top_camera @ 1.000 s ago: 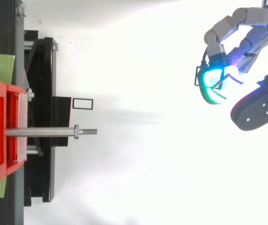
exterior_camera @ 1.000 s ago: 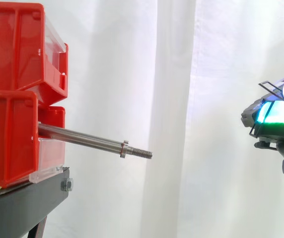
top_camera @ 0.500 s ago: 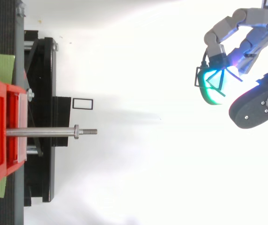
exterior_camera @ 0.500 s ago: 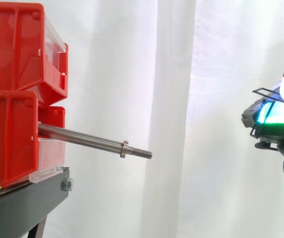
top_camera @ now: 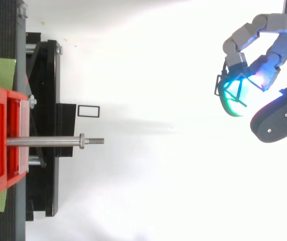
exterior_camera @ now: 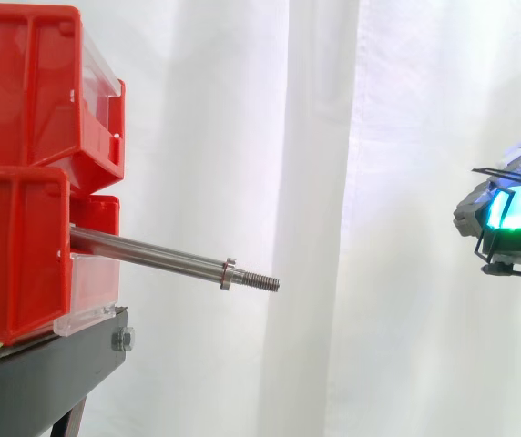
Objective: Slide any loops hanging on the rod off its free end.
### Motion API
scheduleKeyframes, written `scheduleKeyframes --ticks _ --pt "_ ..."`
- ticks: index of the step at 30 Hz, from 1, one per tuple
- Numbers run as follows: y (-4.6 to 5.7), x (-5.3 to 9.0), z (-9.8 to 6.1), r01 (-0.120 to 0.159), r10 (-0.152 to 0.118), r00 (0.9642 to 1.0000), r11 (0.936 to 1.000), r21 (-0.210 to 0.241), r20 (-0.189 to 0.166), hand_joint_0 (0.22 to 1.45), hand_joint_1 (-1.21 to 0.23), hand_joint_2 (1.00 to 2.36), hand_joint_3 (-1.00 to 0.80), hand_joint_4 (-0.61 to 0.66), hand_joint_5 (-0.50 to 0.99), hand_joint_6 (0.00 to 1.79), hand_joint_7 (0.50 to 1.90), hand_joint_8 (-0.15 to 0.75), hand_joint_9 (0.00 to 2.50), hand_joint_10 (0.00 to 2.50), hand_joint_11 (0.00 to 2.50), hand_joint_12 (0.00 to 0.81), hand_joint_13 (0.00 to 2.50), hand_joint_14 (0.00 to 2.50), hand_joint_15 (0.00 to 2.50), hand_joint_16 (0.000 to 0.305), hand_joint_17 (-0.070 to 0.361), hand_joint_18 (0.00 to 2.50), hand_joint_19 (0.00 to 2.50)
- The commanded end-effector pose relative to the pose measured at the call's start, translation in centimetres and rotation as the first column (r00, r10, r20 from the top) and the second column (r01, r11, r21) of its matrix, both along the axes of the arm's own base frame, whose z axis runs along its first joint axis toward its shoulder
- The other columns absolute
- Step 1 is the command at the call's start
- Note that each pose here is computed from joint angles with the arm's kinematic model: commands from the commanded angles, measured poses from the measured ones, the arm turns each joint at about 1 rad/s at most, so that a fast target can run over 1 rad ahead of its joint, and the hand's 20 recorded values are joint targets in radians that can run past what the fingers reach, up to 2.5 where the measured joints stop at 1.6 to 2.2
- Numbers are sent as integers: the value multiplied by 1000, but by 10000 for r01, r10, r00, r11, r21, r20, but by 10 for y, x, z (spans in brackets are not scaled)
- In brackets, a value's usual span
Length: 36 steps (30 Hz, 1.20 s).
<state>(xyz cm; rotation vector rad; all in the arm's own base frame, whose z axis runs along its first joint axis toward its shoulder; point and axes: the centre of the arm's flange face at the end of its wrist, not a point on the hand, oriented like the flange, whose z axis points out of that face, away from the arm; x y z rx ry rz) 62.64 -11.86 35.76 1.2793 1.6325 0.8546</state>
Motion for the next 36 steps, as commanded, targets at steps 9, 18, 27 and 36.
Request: scheduleKeyframes --ticks 9,18,27,36 --pt "1 -9 15 51 -51 10000 10000 -39 -40 626 -684 1014 -353 115 -232 794 1258 277 876 14 432 240 847 5 115 46 103 836 318" --pt "-3 -16 15 353 -359 9982 9993 -126 -478 627 -671 1014 -350 123 -233 795 1270 277 836 12 419 249 816 5 120 47 105 817 312" --pt "-5 -15 15 582 -589 9976 9981 -215 -362 623 -658 1015 -341 136 -235 800 1264 268 647 10 343 262 786 5 123 47 106 798 316" --pt "-5 -19 4 934 -916 9940 9952 280 -604 624 -654 1014 -349 129 -236 799 1259 266 846 17 532 263 803 6 140 47 107 792 326"
